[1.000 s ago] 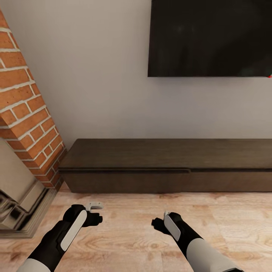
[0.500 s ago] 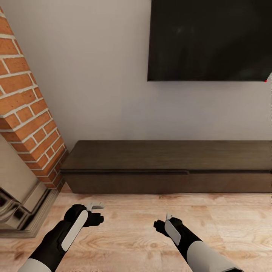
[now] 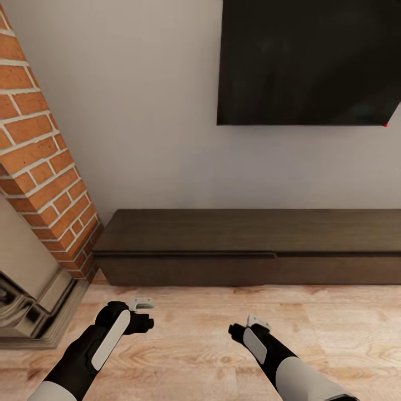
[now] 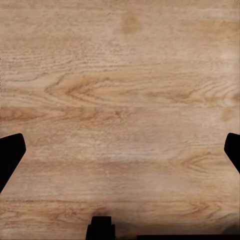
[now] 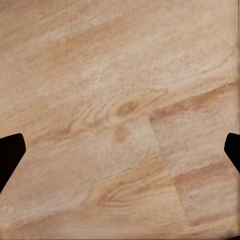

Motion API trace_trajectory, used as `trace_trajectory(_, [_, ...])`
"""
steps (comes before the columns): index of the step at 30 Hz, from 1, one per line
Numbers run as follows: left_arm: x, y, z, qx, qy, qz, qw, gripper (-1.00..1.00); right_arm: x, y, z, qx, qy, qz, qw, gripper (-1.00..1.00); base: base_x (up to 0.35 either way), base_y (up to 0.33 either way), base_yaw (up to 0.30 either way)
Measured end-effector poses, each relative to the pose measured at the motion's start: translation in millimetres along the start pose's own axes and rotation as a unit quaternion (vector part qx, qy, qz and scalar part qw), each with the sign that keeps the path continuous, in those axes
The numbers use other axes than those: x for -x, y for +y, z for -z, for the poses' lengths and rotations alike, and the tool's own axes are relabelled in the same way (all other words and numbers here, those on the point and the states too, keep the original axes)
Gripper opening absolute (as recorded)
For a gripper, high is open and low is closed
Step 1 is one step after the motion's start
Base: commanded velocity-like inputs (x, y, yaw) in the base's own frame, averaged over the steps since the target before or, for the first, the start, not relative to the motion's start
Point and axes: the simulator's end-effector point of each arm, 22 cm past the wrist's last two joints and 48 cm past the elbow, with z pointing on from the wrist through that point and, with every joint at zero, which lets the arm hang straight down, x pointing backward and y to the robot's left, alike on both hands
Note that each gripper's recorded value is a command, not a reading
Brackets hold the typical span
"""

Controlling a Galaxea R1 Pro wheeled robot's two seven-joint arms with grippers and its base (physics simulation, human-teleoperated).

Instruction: Place each of the two pumpkins and all three candles from the living room inside a cabinet in the living room (use any cabinet), then make sure every cabinet is closed, and position the cauldron so it is next to a table in the living room.

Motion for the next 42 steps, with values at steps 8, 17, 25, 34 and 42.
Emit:
trace_trajectory(8, [6.5, -4.1, 14.9, -0.002, 0.000, 0.000, 1.0000, 1.00, 4.5, 0.0, 13.4, -0.004, 0.001, 0.009, 1.0000, 1.00, 0.000, 0.000, 0.000])
trace_trajectory(17, [13.6, -4.4, 31.2, -0.002, 0.000, 0.000, 1.0000, 1.00, 22.0, 1.8, 29.0, -0.005, -0.025, 0.001, 0.9997, 1.00, 0.000, 0.000, 0.000])
trace_trajectory(25, [19.1, -4.8, 45.3, -0.003, 0.001, 0.000, 1.0000, 1.00, 28.2, 2.4, 42.3, -0.007, -0.029, -0.001, 0.9996, 1.00, 0.000, 0.000, 0.000])
trace_trajectory(34, [22.3, -7.3, 54.2, -0.006, 0.001, 0.001, 1.0000, 1.00, 31.2, 2.8, 50.6, -0.009, -0.028, -0.002, 0.9996, 1.00, 0.000, 0.000, 0.000])
trace_trajectory(42, [22.3, -11.5, 54.4, -0.010, 0.002, 0.002, 0.9999, 1.00, 20.6, -4.8, 48.0, -0.018, -0.018, 0.002, 0.9997, 1.00, 0.000, 0.000, 0.000])
